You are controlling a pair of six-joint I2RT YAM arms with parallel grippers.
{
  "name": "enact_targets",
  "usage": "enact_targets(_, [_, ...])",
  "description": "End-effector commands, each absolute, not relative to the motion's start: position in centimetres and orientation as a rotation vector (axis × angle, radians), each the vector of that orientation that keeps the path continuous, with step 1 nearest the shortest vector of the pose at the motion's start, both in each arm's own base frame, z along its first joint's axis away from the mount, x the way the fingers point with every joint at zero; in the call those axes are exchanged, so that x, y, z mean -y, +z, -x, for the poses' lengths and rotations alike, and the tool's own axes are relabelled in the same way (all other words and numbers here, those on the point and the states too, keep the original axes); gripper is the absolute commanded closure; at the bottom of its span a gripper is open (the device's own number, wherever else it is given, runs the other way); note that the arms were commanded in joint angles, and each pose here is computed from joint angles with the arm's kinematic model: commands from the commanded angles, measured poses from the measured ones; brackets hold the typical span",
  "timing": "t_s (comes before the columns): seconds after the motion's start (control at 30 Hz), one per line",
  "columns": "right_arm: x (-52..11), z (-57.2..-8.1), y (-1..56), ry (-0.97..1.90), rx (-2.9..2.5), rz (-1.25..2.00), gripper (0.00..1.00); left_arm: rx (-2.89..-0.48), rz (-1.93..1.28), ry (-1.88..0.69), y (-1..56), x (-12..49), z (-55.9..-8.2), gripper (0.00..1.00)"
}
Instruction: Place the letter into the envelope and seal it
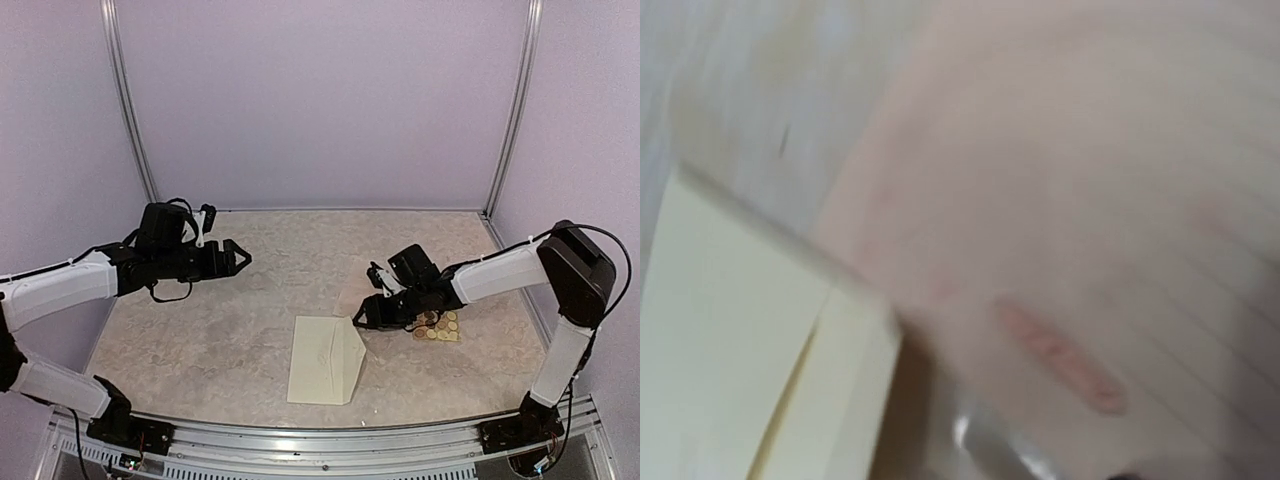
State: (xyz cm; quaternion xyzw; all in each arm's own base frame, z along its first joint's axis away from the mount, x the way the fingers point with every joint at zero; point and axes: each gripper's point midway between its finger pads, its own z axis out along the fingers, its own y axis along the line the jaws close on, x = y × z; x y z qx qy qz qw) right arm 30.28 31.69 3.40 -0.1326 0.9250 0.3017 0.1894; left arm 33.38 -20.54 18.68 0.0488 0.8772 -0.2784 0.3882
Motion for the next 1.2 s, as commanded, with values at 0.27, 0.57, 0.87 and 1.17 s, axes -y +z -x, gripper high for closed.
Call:
enact_targets(0.27, [-27.6, -28.2, 7.3, 0.731, -2.633, 0.204, 0.31, -2.187, -0.142, -0.945, 18.3, 32.1, -32.5, 0.14])
enact_targets(0.57, [-19.0, -34.2, 7.6, 0.587, -2.581, 0.037, 0.29, -2.221, -0.238, -0.995, 16.5, 39.5, -33.2, 0.25])
enact_targets(0.87, [-12.4, -37.6, 6.6, 0.609, -2.56, -0.071, 0.3, -2.258, -0.306, -1.05, 13.3, 45.1, -33.4, 0.28])
enact_targets(1.17, [-12.1, -39.2, 5.3, 0.675, -2.572, -0.065, 0.34, -2.297, -0.355, -1.102, 9.8, 48.9, -33.5, 0.32])
